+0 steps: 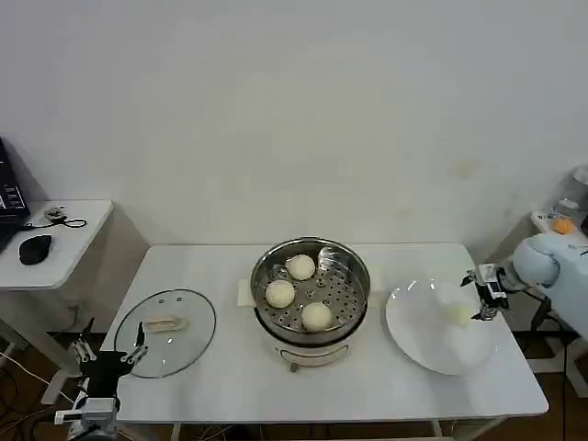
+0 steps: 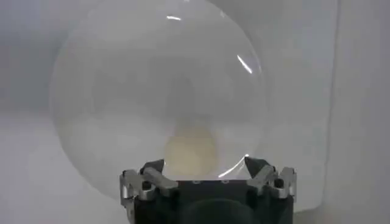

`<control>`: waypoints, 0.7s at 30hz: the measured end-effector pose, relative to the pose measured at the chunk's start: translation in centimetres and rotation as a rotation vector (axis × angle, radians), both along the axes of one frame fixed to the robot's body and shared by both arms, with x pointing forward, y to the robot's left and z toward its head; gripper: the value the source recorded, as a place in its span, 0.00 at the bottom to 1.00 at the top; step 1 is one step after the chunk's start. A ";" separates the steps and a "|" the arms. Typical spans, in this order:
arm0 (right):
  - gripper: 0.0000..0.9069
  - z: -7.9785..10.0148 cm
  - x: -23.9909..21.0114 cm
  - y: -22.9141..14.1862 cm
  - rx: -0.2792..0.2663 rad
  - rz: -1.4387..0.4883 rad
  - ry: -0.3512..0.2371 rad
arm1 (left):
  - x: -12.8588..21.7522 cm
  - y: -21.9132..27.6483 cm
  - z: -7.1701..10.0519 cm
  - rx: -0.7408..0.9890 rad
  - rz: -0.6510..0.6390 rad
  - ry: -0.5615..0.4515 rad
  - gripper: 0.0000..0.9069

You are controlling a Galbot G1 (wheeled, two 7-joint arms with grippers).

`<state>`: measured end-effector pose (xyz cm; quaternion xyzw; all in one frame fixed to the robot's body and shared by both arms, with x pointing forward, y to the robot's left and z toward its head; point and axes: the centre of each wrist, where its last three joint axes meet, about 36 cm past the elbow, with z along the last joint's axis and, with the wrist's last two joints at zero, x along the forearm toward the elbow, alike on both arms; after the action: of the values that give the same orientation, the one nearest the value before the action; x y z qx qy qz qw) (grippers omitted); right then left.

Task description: Take steamed baozi put them in steamer then cover it.

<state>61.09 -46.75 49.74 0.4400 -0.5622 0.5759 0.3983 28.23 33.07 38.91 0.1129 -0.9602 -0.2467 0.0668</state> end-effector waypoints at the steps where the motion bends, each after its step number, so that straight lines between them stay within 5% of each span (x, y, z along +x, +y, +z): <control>1: 1.00 -0.3 0.2 0.0 0.000 -0.001 0.002 | 0.0 0.0 0.0 0.000 0.002 0.001 1.00; 15: 1.00 -3.9 1.1 0.1 -0.021 -0.039 0.028 | 0.0 0.5 0.1 0.009 0.011 0.001 1.00; 21: 0.91 -4.6 1.4 0.4 -0.021 -0.052 0.024 | -0.1 0.6 0.2 0.010 0.015 0.000 1.00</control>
<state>62.54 -46.36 45.17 0.4278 -0.5627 0.5658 0.4244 28.15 33.71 39.07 0.1203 -0.9580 -0.2511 0.0682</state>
